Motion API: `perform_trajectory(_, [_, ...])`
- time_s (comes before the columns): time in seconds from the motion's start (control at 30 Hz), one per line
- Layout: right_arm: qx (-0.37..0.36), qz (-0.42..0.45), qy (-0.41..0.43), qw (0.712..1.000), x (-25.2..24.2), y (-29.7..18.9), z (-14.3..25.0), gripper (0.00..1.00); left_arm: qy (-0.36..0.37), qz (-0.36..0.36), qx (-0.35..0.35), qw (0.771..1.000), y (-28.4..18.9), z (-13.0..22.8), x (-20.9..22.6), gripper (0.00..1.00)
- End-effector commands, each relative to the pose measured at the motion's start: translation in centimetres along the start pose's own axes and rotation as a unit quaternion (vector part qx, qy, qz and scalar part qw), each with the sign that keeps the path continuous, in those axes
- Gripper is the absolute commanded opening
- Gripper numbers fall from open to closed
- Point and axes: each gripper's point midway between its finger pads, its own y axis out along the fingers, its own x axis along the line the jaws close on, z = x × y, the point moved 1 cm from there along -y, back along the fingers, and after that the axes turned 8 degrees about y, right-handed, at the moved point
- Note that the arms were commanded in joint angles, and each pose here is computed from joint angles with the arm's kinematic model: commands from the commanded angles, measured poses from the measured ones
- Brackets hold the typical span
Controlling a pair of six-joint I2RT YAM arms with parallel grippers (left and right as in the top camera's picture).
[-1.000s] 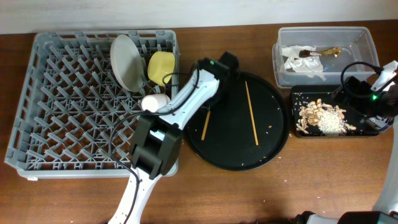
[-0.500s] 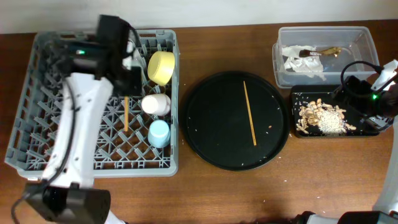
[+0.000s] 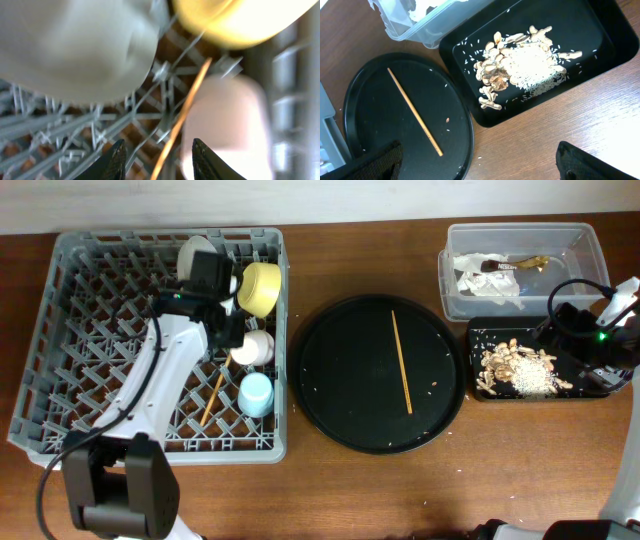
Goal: Sort waste into correct bins and load items into the dishwasher rack
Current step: 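Pick the second chopstick and place it in the rack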
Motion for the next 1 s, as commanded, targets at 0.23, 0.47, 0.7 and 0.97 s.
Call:
perform_trajectory(0.23, [-0.002,0.003,-0.005,1.0,0.0,-0.4,0.2,0.99,0.172,0.206,-0.125,0.955,-9.5,-7.8,-22.9,0.46])
perform_trajectory(0.47, [0.003,0.005,-0.006,1.0,-0.1,-0.4,0.4,0.98,0.272,0.202,-0.028,0.941,1.0,-3.5,-35.3,0.59])
perform_trajectory(0.7, [0.003,0.005,-0.009,1.0,-0.1,-0.4,0.4,0.98,0.287,0.189,0.001,0.939,5.5,-1.3,-37.0,0.55])
perform_trajectory(0.97, [0.003,0.005,-0.009,1.0,-0.1,-0.4,0.4,0.98,0.295,0.147,0.027,0.944,7.4,-0.1,-35.7,0.39])
